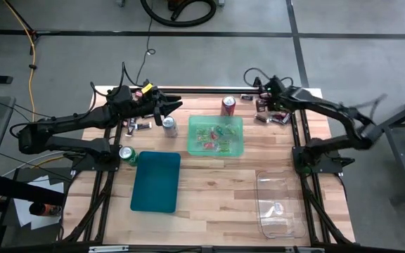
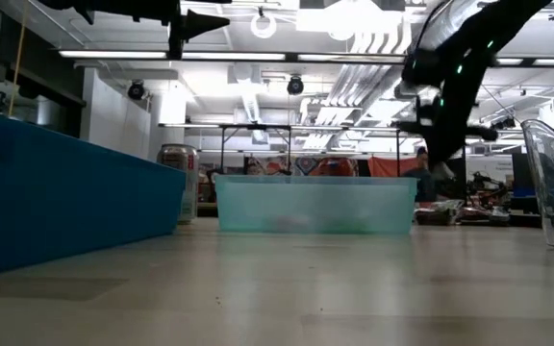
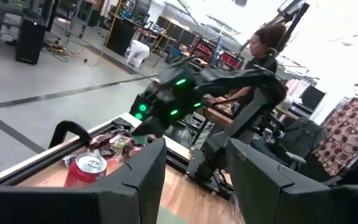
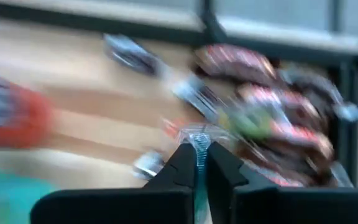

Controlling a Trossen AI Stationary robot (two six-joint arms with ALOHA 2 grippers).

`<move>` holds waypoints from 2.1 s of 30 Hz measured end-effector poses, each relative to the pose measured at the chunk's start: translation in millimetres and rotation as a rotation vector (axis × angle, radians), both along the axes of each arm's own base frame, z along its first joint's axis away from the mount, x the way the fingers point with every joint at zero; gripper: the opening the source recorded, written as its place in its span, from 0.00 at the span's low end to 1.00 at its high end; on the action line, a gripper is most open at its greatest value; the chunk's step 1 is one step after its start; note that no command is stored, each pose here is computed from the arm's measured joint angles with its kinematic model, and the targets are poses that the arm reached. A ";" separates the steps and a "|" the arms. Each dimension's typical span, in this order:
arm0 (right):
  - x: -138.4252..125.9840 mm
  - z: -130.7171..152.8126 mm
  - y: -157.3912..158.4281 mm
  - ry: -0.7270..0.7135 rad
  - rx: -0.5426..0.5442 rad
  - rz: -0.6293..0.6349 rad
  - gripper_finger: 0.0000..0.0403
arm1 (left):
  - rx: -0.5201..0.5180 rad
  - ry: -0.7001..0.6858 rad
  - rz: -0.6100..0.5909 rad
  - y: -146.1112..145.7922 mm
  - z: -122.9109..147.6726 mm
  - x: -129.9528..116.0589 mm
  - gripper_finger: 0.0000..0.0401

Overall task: Organize candy in baskets
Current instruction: Put the blue gummy into the green bin

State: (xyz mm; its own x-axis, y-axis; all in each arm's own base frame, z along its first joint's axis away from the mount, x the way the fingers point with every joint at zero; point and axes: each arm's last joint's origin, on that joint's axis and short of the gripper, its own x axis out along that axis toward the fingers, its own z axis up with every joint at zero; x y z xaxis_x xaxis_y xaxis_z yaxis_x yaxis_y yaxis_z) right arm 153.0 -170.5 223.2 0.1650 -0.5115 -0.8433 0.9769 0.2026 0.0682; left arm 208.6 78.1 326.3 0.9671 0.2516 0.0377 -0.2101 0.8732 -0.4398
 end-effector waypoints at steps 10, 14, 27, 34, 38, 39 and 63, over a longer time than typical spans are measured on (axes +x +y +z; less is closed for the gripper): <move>13.5 82.2 40.9 -0.564 -0.341 0.454 0.01 | 0.001 0.000 0.007 0.1 0.0 0.0 0.40; 29.8 101.7 58.1 -0.762 -0.418 0.653 0.00 | 0.001 0.000 0.007 0.1 0.0 0.0 0.40; 49.4 115.9 90.5 -0.868 -0.537 0.916 0.00 | 0.003 -0.007 0.007 0.1 0.7 -0.1 0.40; 73.2 85.7 91.3 -0.789 -0.306 0.962 0.00 | 0.002 -0.008 0.022 0.6 0.8 -0.2 0.40; 99.7 65.4 99.1 -0.635 -0.172 1.037 0.00 | 0.002 -0.008 0.036 1.0 0.8 -0.3 0.40; 106.5 60.7 100.2 -0.589 -0.147 1.056 0.00 | 0.002 -0.008 0.038 1.0 0.7 -0.2 0.40; 173.0 -75.9 82.3 0.140 0.115 0.838 0.00 | 0.001 -0.007 0.037 1.0 0.6 -0.2 0.40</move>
